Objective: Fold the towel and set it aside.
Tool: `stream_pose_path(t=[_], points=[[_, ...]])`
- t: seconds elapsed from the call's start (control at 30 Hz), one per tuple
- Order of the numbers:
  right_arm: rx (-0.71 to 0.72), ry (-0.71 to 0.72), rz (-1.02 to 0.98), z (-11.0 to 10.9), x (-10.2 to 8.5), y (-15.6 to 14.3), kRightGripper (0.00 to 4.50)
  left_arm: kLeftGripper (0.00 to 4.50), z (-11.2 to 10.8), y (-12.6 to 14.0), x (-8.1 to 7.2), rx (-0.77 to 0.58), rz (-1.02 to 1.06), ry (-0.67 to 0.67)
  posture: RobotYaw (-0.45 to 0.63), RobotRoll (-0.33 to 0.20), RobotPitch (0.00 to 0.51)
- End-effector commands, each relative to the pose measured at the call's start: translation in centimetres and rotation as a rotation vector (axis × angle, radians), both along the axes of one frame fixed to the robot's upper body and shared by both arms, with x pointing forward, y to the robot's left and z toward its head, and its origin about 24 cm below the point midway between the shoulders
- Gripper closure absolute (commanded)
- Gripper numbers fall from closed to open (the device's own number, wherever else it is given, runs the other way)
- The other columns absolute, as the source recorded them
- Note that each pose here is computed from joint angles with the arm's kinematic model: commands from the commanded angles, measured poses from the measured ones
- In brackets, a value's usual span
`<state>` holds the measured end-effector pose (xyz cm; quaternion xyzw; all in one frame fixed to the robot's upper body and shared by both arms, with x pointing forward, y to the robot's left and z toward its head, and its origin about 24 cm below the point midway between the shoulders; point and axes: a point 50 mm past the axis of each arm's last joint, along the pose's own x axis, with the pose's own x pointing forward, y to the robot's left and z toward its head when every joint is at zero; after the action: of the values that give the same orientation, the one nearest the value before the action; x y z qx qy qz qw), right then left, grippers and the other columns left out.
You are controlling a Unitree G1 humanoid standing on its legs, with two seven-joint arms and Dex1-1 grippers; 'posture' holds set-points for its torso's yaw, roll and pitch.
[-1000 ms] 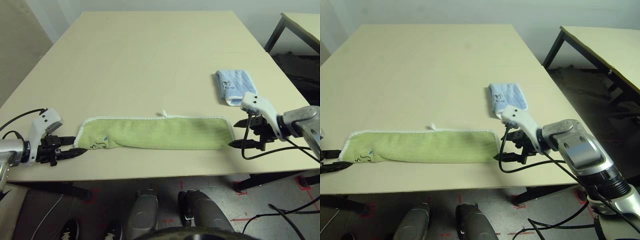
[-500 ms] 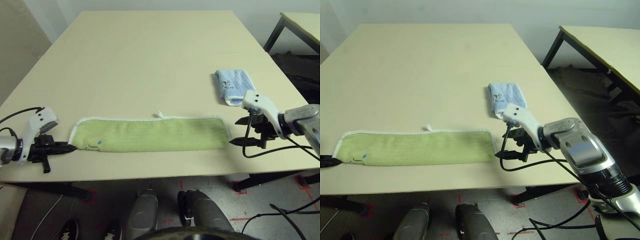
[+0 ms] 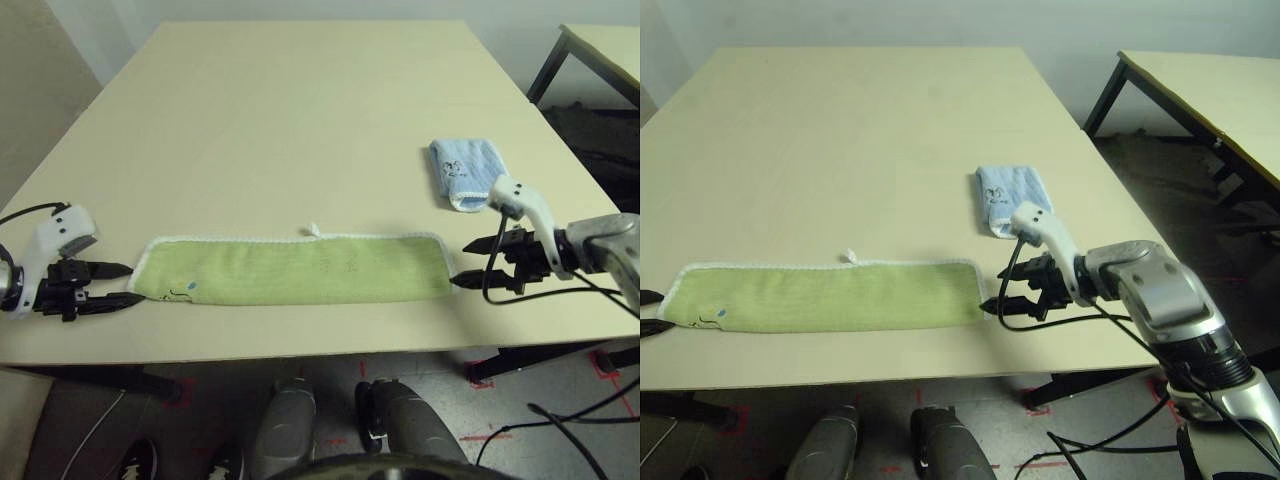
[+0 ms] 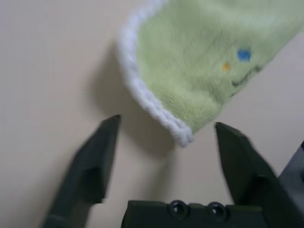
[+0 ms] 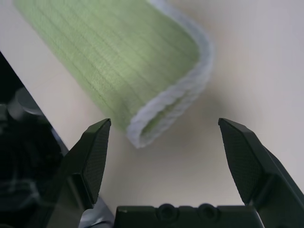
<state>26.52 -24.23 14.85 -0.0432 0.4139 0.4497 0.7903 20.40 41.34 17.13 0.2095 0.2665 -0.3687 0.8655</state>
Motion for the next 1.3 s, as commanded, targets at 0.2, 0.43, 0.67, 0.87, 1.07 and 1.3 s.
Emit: stream_pose_path(t=[0.2, 0.43, 0.67, 0.87, 1.07, 1.3], points=[[0.093, 0.18, -0.131, -0.2, 0.4, -0.7, 0.0, 0.04, 3.7, -1.4, 0.2, -0.068, -0.189, -0.238, 0.15, 0.0, 0.113], [0.274, 0.333, -0.3, -0.1, 2.0, 0.7, 0.0, 0.04, 3.4, -5.2, 1.7, -0.106, -0.353, -0.264, 0.14, 0.0, 0.112], [0.249, 0.443, -0.396, -1.6, 2.3, 0.8, 0.0, 0.04, 3.3, -7.1, 2.8, -0.172, -0.42, -0.289, 0.15, 0.0, 0.112], [0.175, 0.449, -0.468, -2.2, 2.0, -0.3, 0.0, 0.04, 2.9, -7.5, 3.0, -0.185, -0.433, -0.284, 0.13, 0.0, 0.11], [0.203, 0.49, -0.428, -3.1, 1.7, 0.8, 0.0, 0.04, 2.6, -7.5, 3.2, -0.18, -0.434, -0.288, 0.13, 0.0, 0.109], [0.29, 0.506, -0.32, -3.9, 2.2, 5.0, 0.0, 0.04, 2.6, -7.8, 3.4, -0.166, -0.446, -0.297, 0.14, 0.0, 0.113]])
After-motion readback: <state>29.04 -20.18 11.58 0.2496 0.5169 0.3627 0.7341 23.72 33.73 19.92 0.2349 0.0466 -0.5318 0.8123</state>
